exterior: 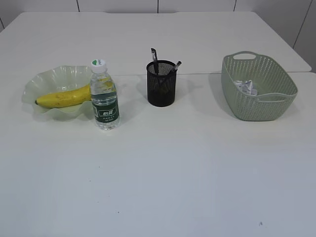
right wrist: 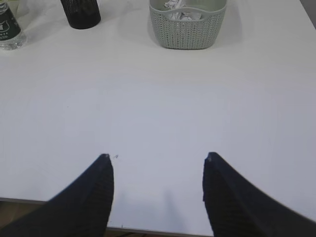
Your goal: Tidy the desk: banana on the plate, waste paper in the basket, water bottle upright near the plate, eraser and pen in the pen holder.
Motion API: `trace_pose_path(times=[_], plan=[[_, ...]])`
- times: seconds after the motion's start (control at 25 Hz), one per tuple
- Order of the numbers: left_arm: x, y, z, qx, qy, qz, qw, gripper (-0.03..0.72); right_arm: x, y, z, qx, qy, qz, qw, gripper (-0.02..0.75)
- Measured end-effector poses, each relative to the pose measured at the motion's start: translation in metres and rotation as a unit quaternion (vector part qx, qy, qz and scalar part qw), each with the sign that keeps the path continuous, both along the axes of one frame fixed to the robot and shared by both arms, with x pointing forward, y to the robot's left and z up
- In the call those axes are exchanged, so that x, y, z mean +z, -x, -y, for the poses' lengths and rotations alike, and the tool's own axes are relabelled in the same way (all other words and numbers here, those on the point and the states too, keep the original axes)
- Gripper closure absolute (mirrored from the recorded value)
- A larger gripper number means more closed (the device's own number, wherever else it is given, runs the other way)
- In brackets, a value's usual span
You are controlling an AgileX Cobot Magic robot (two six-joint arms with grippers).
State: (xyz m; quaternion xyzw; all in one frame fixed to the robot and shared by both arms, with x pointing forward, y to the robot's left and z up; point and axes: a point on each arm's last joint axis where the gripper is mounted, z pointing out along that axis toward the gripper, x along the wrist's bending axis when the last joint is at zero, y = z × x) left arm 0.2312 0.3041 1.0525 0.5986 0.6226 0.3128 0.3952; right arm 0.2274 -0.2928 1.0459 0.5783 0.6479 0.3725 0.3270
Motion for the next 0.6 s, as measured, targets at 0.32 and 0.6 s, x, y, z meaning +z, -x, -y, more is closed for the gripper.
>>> trace_pose_path(times=[0.32,0.6], plan=[[0.0001,-0.0001,-0.0015,0.003,-0.011,0.001,1.0,0.262,-0.0001,-0.0001,0.0014,-0.005,0.008,0.0,1.0,0.305],[0.0001,-0.0001,-0.0015,-0.009,-0.032,0.003,0.999,0.267,-0.0002,-0.0003,0.0032,-0.011,0.016,0.001,1.0,0.305]])
